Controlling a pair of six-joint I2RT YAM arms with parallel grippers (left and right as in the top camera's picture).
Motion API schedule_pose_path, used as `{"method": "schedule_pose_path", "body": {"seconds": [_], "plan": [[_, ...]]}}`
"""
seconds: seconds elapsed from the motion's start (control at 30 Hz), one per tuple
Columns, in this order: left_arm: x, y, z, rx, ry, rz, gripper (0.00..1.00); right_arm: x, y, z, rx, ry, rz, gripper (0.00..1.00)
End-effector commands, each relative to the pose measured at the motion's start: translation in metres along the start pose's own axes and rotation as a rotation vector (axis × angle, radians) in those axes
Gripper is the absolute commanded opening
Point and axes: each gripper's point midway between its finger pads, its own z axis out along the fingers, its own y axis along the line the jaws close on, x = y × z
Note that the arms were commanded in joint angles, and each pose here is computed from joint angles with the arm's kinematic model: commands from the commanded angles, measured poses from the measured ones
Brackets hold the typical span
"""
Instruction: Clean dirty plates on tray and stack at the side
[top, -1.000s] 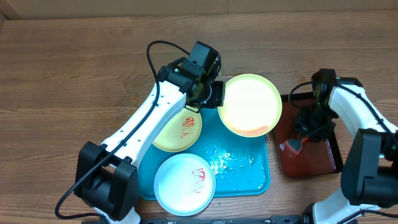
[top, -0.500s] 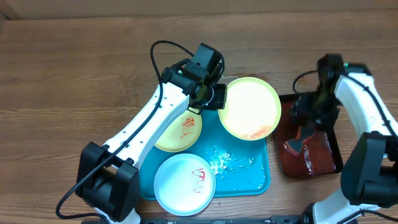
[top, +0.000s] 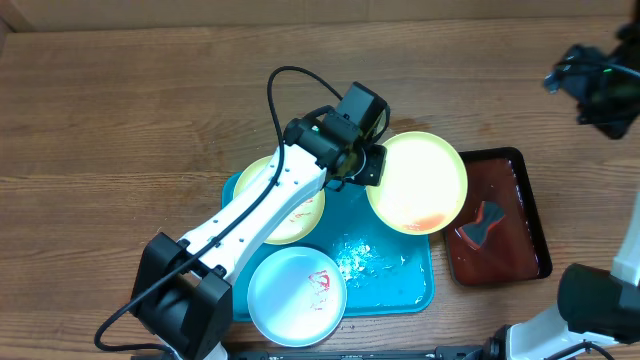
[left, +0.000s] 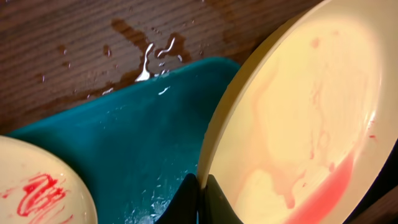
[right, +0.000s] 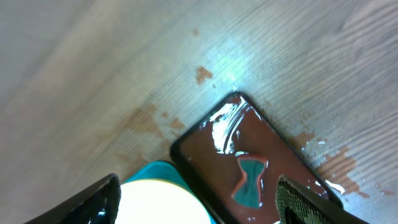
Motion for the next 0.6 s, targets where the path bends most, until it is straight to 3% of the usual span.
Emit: {"method": "schedule_pose_path", "body": {"seconds": [0.0, 0.27, 0.57], "plan": [[-0.026, -0.017, -0.016, -0.006, -0.102, 0.062, 0.04, -0.005, 0.014, -0.042, -0.122, -0.076, -0.048, 0.81], [-0.054, -0.052, -0.026, -0.054, -0.217, 0.191, 0.04, 0.005, 0.036, -0.064, -0.257, -0.083, -0.143, 0.81], [-0.064, -0.085, 0.015, -0.13, -0.195, 0.326, 0.04, 0.006, 0.038, -0.064, -0.269, -0.083, -0.188, 0.81]]}}
